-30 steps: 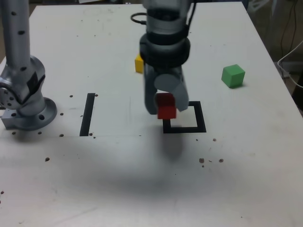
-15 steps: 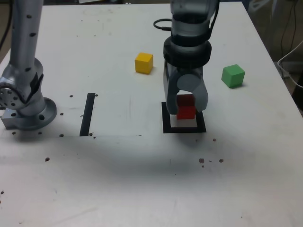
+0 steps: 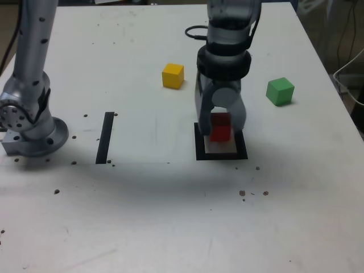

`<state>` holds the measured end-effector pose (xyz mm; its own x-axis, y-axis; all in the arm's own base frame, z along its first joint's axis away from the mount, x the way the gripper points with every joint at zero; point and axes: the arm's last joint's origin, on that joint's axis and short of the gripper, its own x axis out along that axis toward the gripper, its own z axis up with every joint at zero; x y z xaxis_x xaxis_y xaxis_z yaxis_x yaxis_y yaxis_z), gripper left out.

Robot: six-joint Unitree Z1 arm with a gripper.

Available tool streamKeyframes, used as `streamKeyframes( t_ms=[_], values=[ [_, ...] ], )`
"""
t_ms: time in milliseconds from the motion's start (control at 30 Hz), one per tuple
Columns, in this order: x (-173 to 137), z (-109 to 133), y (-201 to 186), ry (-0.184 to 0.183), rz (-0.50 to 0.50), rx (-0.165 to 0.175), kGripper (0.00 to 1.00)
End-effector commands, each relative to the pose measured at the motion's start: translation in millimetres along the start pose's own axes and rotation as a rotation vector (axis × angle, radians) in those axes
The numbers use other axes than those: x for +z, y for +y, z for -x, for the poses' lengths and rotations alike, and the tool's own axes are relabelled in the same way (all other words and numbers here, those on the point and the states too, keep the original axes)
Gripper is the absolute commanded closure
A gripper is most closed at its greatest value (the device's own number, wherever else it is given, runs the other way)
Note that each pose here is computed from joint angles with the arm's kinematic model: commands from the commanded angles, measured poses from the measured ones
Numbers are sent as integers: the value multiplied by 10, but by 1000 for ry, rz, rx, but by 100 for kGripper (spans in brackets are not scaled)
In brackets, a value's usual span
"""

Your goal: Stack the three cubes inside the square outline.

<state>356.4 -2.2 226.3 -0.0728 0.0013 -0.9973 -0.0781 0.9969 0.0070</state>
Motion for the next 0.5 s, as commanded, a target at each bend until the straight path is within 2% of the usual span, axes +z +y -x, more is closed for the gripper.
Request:
streamKeyframes(
  t_ms=[0, 333, 467],
  values=[
    [-21, -4, 6, -5, -2, -10, 71],
    [-57, 23, -78, -33, -29, -19, 71],
    [-57, 10, -92, -32, -33, -20, 64]
  ],
)
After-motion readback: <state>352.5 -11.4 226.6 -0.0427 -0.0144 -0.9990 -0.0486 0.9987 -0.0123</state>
